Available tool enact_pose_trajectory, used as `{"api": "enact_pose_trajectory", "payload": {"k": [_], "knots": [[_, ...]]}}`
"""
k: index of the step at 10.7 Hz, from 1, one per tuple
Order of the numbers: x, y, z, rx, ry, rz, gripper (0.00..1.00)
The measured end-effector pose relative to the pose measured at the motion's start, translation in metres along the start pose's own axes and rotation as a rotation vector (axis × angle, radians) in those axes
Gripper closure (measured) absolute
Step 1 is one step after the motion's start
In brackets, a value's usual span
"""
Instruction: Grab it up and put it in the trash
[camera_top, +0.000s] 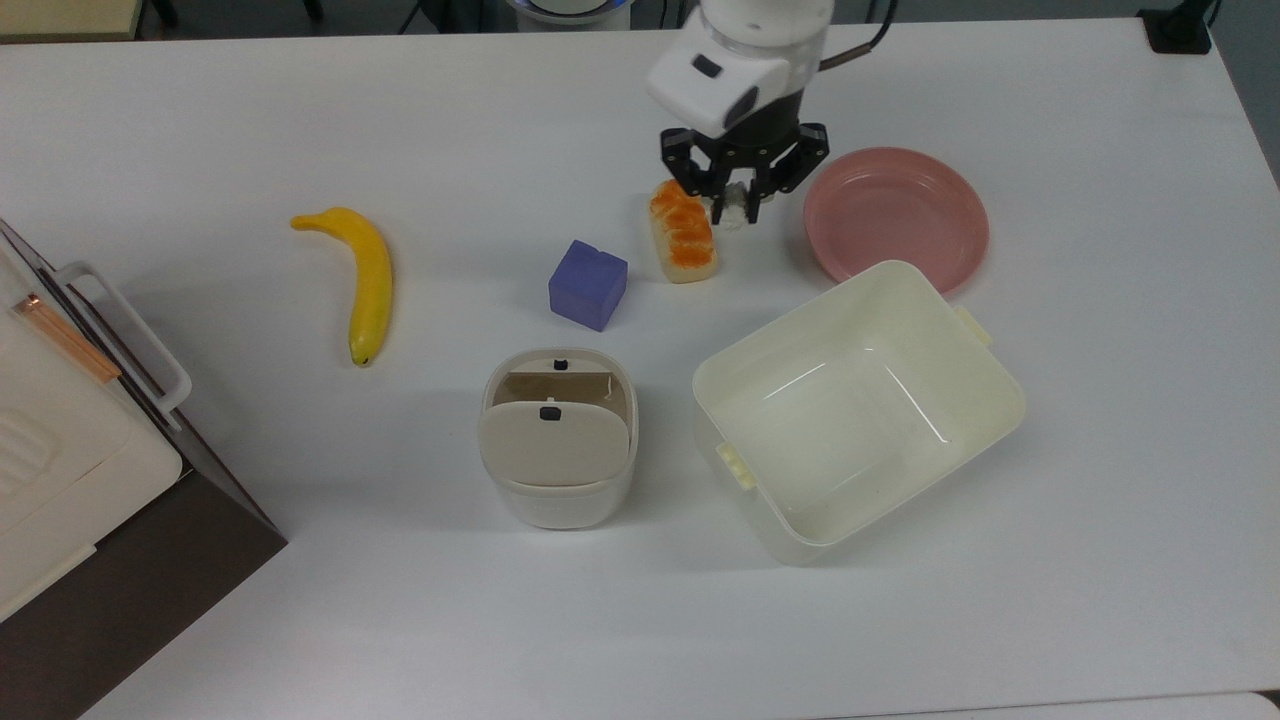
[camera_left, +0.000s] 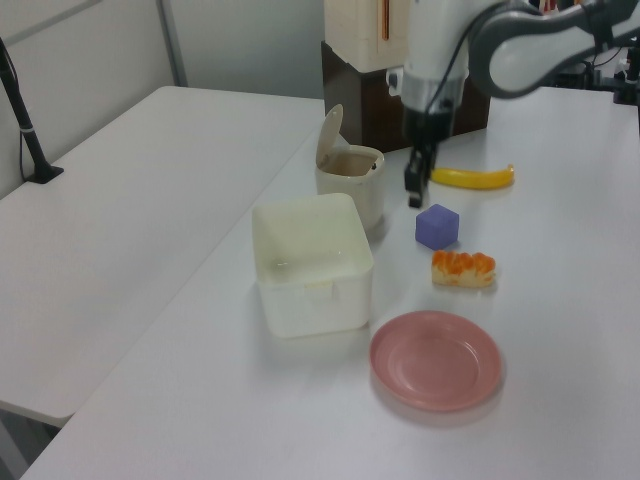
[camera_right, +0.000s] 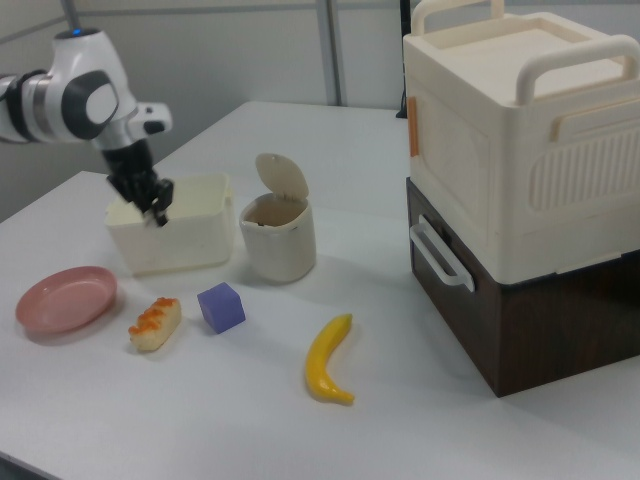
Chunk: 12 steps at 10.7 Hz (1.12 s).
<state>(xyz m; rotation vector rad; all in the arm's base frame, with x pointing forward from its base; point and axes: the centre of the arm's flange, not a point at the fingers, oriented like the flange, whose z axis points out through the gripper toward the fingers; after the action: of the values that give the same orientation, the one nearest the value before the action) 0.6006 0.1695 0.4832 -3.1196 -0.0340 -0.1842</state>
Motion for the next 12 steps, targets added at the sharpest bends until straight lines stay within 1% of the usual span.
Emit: {"api": "enact_pose_trajectory", "payload": {"k": [1,2,3,5,6,7,8,10,11,12], "knots": [[0.017,0.024,-0.016,0.005,0.087,0.030,0.71],[0.034,0.052,-0.024,-0.010,0.183,0.056,0.71],[0.048,0.080,-0.022,-0.038,0.258,0.078,0.71],[0.073,0.117,0.000,-0.076,0.335,0.110,0.71],[0.083,0.125,0.011,-0.082,0.366,0.118,0.66],[0.090,0.127,0.019,-0.082,0.386,0.126,0.64],[0.093,0.127,0.024,-0.083,0.395,0.136,0.59],[0.096,0.126,0.021,-0.084,0.405,0.146,0.28],[0.095,0.126,0.016,-0.083,0.408,0.148,0.14],[0.091,0.126,0.013,-0.088,0.378,0.152,0.00]]}}
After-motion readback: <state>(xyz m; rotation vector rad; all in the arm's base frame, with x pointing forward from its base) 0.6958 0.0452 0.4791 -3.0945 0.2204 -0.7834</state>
